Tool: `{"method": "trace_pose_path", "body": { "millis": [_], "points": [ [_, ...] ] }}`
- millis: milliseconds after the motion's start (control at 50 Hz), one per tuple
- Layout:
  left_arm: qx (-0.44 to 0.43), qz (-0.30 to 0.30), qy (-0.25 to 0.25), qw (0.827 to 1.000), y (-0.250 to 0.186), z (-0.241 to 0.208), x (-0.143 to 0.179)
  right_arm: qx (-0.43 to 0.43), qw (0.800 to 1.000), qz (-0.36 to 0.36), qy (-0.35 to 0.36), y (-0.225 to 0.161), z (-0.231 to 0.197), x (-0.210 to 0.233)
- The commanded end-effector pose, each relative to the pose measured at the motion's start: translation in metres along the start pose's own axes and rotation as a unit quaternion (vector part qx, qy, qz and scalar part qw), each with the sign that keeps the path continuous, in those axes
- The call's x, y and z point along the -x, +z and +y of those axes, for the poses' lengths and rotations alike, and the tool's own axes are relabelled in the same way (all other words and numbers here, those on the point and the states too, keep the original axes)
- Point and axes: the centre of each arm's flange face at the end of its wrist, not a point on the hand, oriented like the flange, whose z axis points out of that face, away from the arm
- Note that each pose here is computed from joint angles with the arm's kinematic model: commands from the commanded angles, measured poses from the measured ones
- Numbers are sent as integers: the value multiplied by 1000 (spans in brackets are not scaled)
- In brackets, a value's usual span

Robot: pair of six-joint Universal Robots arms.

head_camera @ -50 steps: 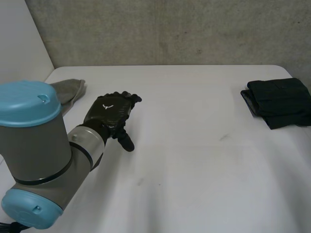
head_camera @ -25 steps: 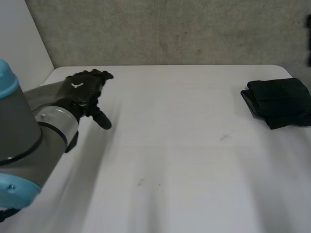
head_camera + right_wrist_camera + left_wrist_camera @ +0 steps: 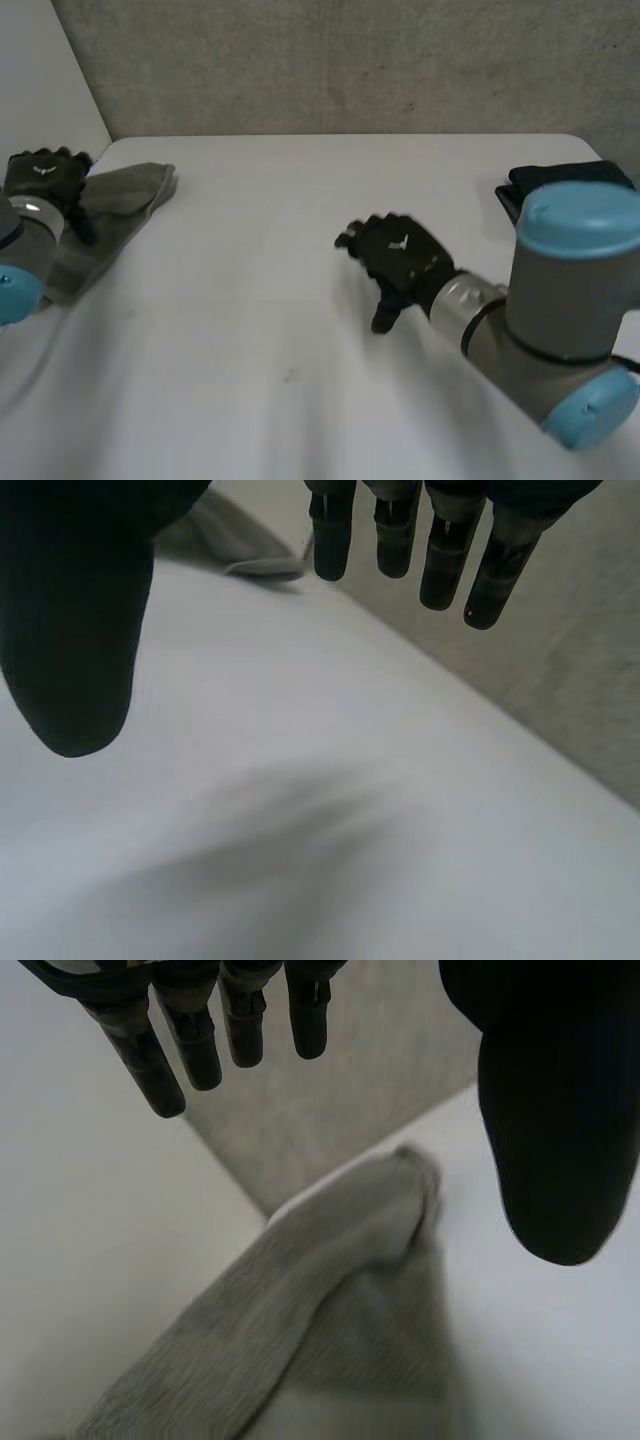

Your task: Fold the laundry.

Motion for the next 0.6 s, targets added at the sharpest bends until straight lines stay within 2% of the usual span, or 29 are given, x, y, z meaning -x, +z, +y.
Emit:
{"method": "trace_pose_path", "body": {
  "millis": [20,120,340,600],
  "points": [
    [50,-44,58,996,49,49,32,18,999,-26,-4,-9,27,27],
    [55,-55,58,995,60,58,41,19,999,-26,-6,-11,35,30],
    [69,-51,72,994,71,75,37,18,1000,-23,-9,-11,36,29],
    [50,-49,77,995,73,62,31,12,1000,-13,-8,-12,31,23]
  ]
}}
